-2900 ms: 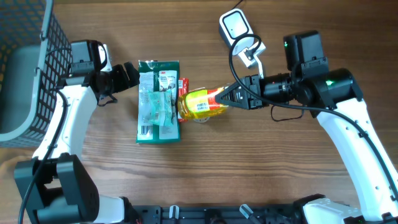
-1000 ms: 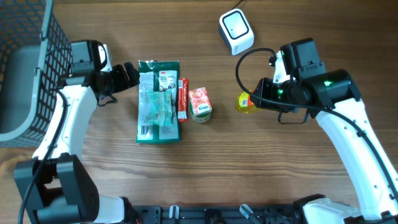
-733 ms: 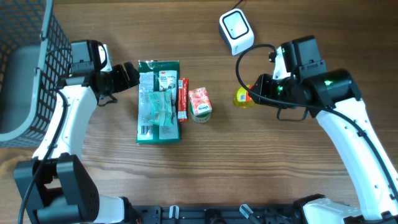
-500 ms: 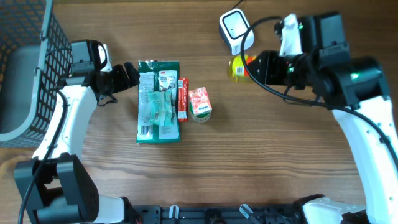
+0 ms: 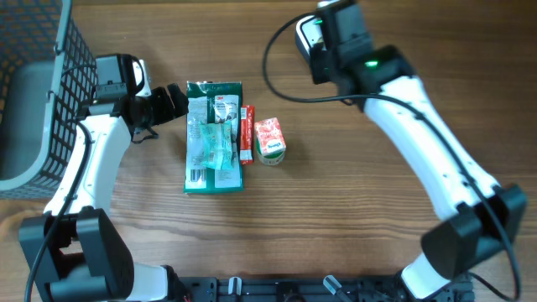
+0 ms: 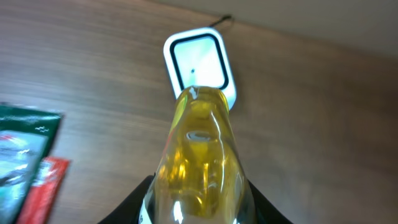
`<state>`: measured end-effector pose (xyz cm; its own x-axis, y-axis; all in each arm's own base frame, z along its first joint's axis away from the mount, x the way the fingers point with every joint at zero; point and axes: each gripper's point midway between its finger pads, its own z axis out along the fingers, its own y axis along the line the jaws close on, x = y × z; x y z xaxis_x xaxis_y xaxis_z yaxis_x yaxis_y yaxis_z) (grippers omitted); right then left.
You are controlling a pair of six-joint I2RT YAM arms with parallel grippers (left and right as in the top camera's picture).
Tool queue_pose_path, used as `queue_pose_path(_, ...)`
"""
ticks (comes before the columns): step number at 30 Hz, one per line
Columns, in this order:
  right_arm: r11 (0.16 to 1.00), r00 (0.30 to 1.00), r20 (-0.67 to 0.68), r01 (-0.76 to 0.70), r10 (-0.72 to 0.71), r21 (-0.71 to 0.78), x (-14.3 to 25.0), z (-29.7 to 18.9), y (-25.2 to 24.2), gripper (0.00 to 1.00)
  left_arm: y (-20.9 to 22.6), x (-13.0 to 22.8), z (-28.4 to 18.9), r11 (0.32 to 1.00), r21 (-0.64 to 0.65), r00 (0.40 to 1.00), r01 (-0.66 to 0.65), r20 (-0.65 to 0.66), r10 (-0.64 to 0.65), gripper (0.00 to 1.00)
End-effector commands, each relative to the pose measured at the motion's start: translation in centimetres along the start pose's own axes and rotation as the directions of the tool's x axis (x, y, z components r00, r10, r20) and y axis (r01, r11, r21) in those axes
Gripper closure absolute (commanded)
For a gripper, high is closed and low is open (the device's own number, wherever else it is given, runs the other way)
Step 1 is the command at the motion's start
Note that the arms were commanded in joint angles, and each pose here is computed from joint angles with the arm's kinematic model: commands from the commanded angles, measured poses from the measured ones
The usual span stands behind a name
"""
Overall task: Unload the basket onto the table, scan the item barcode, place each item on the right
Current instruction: 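Raise the yellow oil bottle up to the scanner window with right gripper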
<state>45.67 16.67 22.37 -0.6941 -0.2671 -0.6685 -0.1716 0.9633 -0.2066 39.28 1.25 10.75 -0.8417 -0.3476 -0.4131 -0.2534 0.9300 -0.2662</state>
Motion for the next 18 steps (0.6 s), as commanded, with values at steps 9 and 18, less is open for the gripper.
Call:
queue_pose_path(9,0.872,0.902,0.033,0.407,-0.431,0.272,-3.0,6.0,0.2,0.95,0.1,-0.9,-0.7,1.000,-0.004,1.000,-0.006,0.030,0.006,0.00)
queue_pose_path(18,0.753,0.854,-0.047,0.482,-0.519,0.448,-3.2,9.6,-1.0,0.95,0.1,-0.9,-0.7,1.000,-0.004,1.000,-0.006,0.030,0.006,0.00)
